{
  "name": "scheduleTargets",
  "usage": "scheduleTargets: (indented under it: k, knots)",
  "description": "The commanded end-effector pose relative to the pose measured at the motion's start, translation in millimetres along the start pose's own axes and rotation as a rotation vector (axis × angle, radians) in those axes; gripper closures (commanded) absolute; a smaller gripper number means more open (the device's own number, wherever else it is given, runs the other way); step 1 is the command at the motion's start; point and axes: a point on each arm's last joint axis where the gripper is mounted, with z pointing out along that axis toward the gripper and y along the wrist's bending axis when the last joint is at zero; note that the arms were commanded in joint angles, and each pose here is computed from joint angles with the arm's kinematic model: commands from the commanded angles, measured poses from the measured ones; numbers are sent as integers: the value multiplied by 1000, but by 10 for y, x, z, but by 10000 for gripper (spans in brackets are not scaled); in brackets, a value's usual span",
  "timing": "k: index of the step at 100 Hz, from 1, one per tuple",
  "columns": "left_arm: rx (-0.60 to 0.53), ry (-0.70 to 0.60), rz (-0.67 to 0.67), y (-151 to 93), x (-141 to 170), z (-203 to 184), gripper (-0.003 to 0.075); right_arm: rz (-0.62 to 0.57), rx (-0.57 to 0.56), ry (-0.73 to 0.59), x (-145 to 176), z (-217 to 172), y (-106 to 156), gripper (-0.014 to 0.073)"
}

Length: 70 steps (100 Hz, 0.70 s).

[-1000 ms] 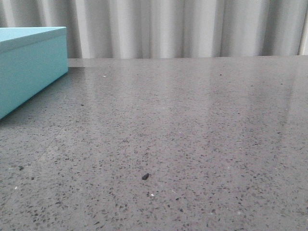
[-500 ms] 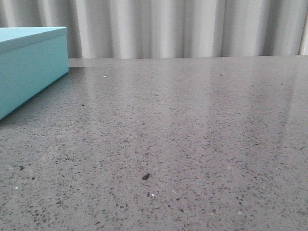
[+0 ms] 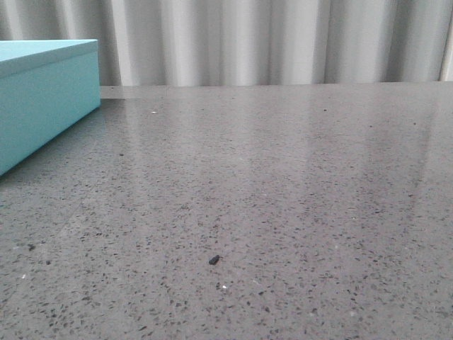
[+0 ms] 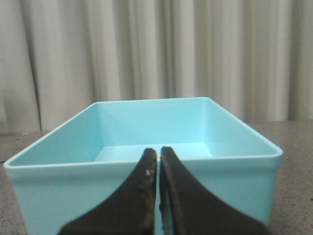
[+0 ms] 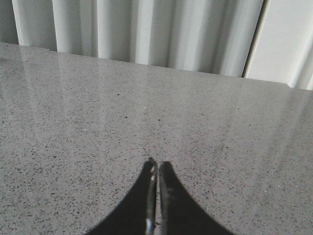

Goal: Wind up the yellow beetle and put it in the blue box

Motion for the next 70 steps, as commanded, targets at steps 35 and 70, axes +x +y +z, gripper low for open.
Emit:
scheduleTargets:
  k: [35, 70]
  knots:
    - [-25, 208, -35, 5, 261, -61, 741, -10, -2, -83, -138, -17, -7, 636]
    - [-38, 361, -54, 11, 400, -101, 741, -10, -2, -82, -137, -17, -7, 636]
